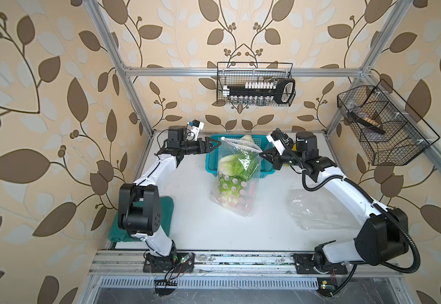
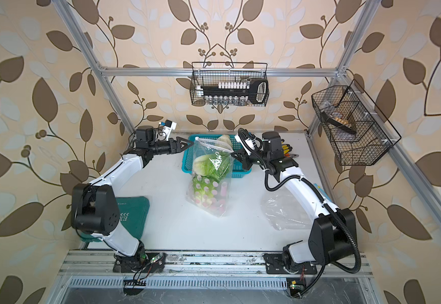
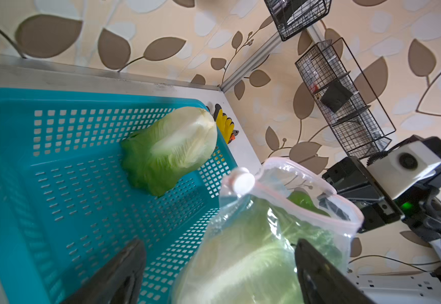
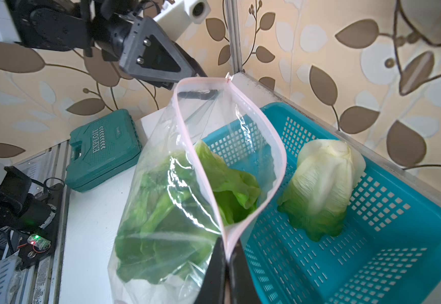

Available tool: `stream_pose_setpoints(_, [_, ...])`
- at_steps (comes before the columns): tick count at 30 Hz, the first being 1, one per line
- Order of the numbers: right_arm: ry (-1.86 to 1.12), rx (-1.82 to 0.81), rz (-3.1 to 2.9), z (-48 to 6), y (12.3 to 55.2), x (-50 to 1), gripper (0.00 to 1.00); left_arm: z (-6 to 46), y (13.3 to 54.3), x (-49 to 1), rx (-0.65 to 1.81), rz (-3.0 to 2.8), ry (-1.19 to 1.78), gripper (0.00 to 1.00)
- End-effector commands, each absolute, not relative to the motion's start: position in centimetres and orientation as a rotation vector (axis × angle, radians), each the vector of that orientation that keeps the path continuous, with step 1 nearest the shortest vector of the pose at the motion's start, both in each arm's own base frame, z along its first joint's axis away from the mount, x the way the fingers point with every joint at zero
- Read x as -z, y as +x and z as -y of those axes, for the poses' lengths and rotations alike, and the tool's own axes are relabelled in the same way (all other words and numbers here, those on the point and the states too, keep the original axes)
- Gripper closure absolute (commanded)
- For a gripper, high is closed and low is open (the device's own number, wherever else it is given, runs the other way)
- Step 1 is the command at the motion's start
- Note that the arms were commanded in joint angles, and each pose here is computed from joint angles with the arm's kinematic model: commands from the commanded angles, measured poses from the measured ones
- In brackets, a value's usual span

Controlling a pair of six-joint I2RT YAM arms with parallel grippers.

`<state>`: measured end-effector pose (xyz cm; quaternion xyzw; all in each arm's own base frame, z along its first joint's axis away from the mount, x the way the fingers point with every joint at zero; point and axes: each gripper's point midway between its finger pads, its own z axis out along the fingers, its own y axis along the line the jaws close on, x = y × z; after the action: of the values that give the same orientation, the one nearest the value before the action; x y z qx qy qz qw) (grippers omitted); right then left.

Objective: Put the chinese cabbages into a zipper bag and zip it
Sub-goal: Adjust the zipper food storage bag at the center of the board, then zip the zipper on the zipper food storage bag.

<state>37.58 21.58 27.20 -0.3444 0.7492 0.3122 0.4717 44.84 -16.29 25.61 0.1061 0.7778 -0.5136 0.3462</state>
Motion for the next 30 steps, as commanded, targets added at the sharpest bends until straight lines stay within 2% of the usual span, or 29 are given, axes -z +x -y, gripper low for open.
stream_pose_setpoints(1, [-0.858, -0.789, -1.758, -22.0, 38.1, -29.4, 1.0, 17.0, 44.7, -28.9, 1.486, -1.889, 0.432, 0.14])
stream_pose_setpoints(9, [-0.843, -0.799, -1.766, -22.2, 38.8, -29.0, 1.0, 18.2, 45.4, -26.7, 1.599, -1.87, 0.459, 0.19])
stream_pose_setpoints(15, [-0.834, -0.798, -1.777, -22.0, 39.1, -28.7, 1.0, 20.6, 44.3, -26.0, 1.648, -1.853, 0.558, 0.32])
stream_pose_setpoints(18, [-0.831, -0.8, -1.776, -21.8, 39.1, -28.8, 1.0, 20.6, 44.4, -25.8, 1.652, -1.858, 0.555, 0.46])
stream_pose_setpoints(21, [-0.824, -0.804, -1.771, -21.6, 39.1, -29.1, 1.0, 20.8, 44.8, -26.3, 1.645, -1.844, 0.552, 0.64])
stream_pose_setpoints(24, [-0.823, -0.807, -1.772, -21.7, 39.2, -29.0, 1.0, 20.7, 44.8, -27.2, 1.633, -1.822, 0.558, 0.76])
stream_pose_setpoints(29, [-0.795, -0.8, -1.782, -21.3, 39.1, -29.5, 1.0, 20.7, 43.7, -29.5, 1.624, -1.782, 0.595, 1.0])
stream_pose_setpoints(30, [-0.773, -0.794, -1.794, -21.0, 39.2, -29.8, 1.0, 20.7, 43.4, -30.0, 1.617, -1.777, 0.602, 1.0])
